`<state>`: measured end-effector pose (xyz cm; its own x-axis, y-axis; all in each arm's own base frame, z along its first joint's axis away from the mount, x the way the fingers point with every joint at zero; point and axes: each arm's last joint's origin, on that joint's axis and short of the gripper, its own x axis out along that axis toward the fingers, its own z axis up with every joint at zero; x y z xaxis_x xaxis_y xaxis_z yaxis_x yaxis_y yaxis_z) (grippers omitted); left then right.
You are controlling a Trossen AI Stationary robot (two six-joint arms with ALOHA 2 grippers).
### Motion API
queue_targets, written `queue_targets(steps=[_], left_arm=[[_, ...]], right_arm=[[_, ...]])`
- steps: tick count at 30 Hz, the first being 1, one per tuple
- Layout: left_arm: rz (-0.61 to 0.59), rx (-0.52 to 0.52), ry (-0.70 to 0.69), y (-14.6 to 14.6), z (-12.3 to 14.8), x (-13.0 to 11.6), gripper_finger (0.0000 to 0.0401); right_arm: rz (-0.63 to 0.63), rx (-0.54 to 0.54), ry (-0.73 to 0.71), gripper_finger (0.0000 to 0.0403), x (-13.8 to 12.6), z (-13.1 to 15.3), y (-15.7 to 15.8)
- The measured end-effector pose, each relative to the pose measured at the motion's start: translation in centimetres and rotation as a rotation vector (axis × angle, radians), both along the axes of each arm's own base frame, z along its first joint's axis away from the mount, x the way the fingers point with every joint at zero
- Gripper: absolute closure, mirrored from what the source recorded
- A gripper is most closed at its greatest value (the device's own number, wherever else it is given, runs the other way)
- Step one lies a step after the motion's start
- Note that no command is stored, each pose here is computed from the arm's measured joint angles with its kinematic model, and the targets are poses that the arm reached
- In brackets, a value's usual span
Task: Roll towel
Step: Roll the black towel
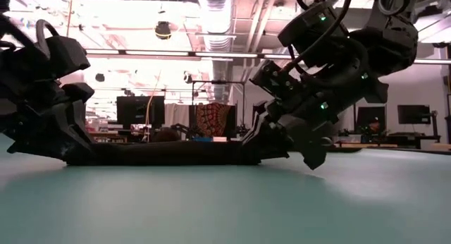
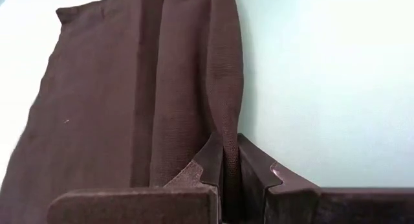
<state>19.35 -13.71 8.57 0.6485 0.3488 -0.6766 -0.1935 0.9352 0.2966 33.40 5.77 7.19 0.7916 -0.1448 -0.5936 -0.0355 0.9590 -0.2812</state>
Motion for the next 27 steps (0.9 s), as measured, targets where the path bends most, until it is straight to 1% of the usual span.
queue_targets(steps=[4,7,11,16,19,22,27], left_arm=[[-0.017,-0.097,-0.015,-0.4,1.4,0.4,0.039],[-0.015,-0.162,-0.056,-0.7,2.5,0.6,0.039],[-0.022,-0.207,-0.098,-1.0,3.9,0.9,0.039],[-0.021,-0.246,-0.107,-0.9,4.5,1.1,0.039],[-0.016,-0.279,-0.088,-0.7,4.5,1.2,0.039],[-0.019,-0.31,-0.064,-0.5,4.4,1.4,0.039],[-0.02,-0.314,-0.053,-0.4,4.4,1.4,0.039]], right_arm=[[-0.025,0.085,-0.005,0.0375,-0.4,1.6,0.6],[-0.008,0.165,0.02,0.0374,-1.0,2.9,1.3],[0.021,0.267,0.002,0.0378,-1.6,5.4,1.8],[-0.036,0.337,0.016,0.0378,-1.4,7.9,1.7],[-0.064,0.35,0.037,0.0378,-0.5,8.6,1.4],[-0.074,0.355,0.066,0.0378,0.8,8.5,1.1],[-0.095,0.321,0.148,0.0378,2.5,8.1,0.5]])
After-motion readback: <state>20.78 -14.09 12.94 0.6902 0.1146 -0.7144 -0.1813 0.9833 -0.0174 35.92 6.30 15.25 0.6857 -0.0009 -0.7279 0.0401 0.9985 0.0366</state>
